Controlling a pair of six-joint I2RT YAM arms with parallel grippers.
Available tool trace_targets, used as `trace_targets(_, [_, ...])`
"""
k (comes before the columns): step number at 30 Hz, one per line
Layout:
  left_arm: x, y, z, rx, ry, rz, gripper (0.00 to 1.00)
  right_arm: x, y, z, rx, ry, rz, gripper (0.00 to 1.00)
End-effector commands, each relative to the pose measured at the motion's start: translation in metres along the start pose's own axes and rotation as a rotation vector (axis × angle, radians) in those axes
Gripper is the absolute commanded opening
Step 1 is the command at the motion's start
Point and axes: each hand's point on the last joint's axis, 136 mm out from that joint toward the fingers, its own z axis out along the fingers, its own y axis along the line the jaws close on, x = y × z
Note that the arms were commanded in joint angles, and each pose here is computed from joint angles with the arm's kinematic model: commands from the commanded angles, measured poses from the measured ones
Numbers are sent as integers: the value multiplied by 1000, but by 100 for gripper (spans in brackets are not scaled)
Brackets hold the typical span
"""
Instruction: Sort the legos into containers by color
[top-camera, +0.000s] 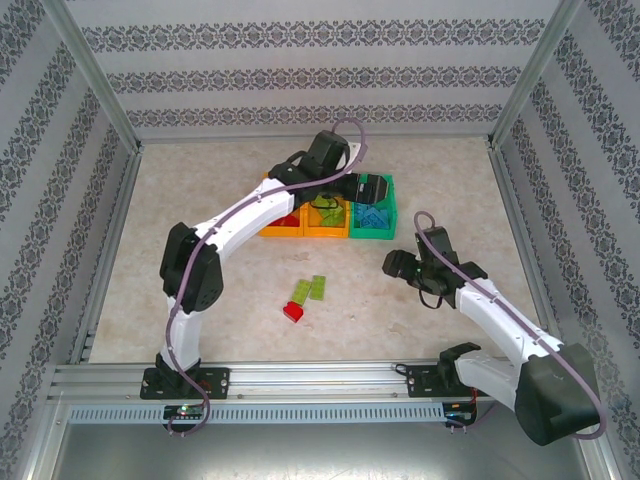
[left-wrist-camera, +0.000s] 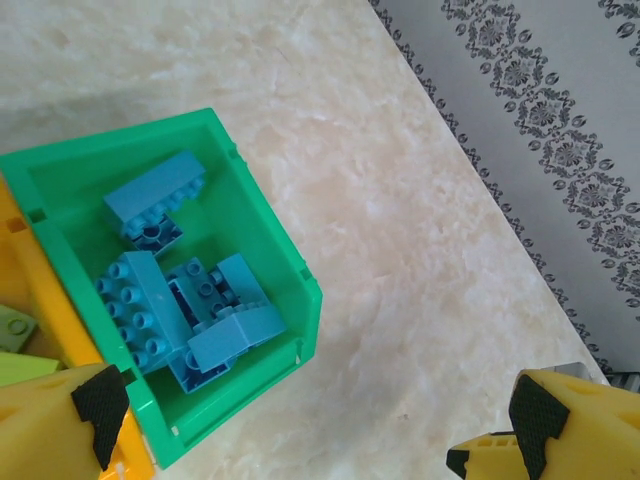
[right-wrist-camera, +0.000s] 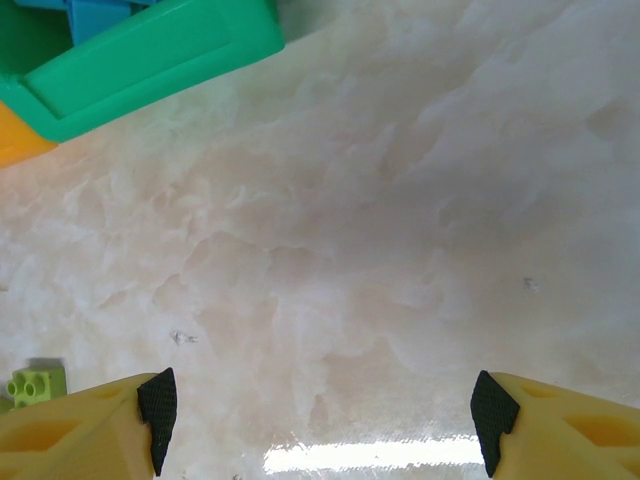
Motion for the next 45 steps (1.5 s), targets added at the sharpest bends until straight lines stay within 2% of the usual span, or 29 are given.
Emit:
trace_targets(1, [-4, 4, -12, -41, -56, 51, 100, -6, 20, -3, -20, -35, -82, 80])
trace_targets(5, [3, 25, -25, -107, -93, 15, 100, 6, 42, 3, -24, -1, -187, 81])
trace_targets(10, [9, 53, -47, -187, -146, -26, 100, 27, 74, 22, -26, 63, -205, 80])
trace_targets(16, [30, 92, -70, -288, -110, -78, 100, 59, 128, 45, -25, 147, -351, 80])
trace_targets(22, [50, 121, -92, -355, -100, -123, 99, 85, 153, 69, -15, 234, -411, 79])
trace_targets(34, [76, 139, -103, -409, -64, -144, 99, 97, 117, 91, 137, 310, -400, 72])
trace_targets(41, [83, 143, -103, -423, -52, -152, 99, 81, 79, 77, 200, 287, -352, 70])
trace_targets(45, [86, 146, -105, -436, -50, -156, 99, 71, 83, 64, 149, 254, -344, 71])
